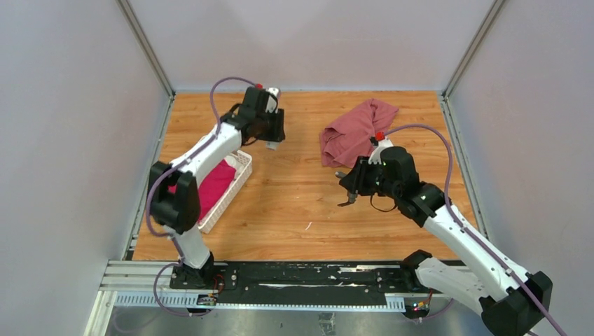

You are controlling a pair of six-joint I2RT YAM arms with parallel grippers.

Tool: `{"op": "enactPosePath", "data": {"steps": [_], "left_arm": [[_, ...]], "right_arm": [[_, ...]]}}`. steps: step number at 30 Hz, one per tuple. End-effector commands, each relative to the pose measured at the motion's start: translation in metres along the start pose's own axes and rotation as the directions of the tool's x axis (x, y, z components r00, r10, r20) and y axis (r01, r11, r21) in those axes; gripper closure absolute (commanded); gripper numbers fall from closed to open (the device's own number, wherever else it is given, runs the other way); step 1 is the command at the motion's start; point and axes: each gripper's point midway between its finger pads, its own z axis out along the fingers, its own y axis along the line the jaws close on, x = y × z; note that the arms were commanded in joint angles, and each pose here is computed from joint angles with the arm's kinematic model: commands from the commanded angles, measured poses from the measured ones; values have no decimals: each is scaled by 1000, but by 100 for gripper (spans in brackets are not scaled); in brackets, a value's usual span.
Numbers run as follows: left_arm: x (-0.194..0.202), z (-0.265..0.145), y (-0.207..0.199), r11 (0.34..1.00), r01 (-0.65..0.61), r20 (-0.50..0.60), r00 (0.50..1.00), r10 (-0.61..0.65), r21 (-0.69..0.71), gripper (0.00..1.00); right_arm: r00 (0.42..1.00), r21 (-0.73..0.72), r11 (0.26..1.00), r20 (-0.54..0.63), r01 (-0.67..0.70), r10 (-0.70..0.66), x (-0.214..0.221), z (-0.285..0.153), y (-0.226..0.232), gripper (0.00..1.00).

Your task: Install the water faucets

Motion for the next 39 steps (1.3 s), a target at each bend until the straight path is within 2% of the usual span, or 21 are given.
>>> {"op": "enactPosePath", "data": {"steps": [1,3,4,5,9,13,17,19,21,26,34,39], "left_arm": [[9,-16,-40,986,-2,218,975,-36,169,86],[15,-31,-54,963,17,340,934,-112,270,87],[11,-42,-64,947,-4,420,897,-139,323,87],[16,-50,-69,937,-17,456,877,-154,348,87],[51,-67,-103,901,-150,538,836,-104,407,90],[93,-80,-122,875,-322,696,717,-23,360,89],[108,-101,-134,808,-370,774,613,-158,458,86],[126,-85,-141,792,-359,734,661,-159,494,86],[143,-74,-154,777,-392,720,684,-111,493,87],[165,-71,-191,731,-526,764,645,9,435,87],[199,-42,-207,655,-610,736,666,119,446,87],[213,-29,-207,646,-615,713,685,152,453,87]], "right_arm": [[999,101,995,23,22,-24,5,-14,-23,100],[999,122,992,29,27,-30,8,-21,-28,100],[999,129,991,32,28,-33,9,-23,-30,100],[999,138,990,32,28,-33,10,-26,-32,100],[999,153,988,35,19,-25,17,-32,-38,100],[999,160,987,43,4,-10,22,-37,-41,100],[998,173,985,57,-17,8,29,-44,-47,100],[999,180,983,52,-25,16,34,-45,-50,100],[998,179,983,47,-37,29,39,-47,-51,100],[998,180,982,42,-62,55,47,-49,-53,100],[996,192,978,48,-77,69,51,-53,-57,100],[996,196,977,43,-82,75,52,-53,-58,100]]}}
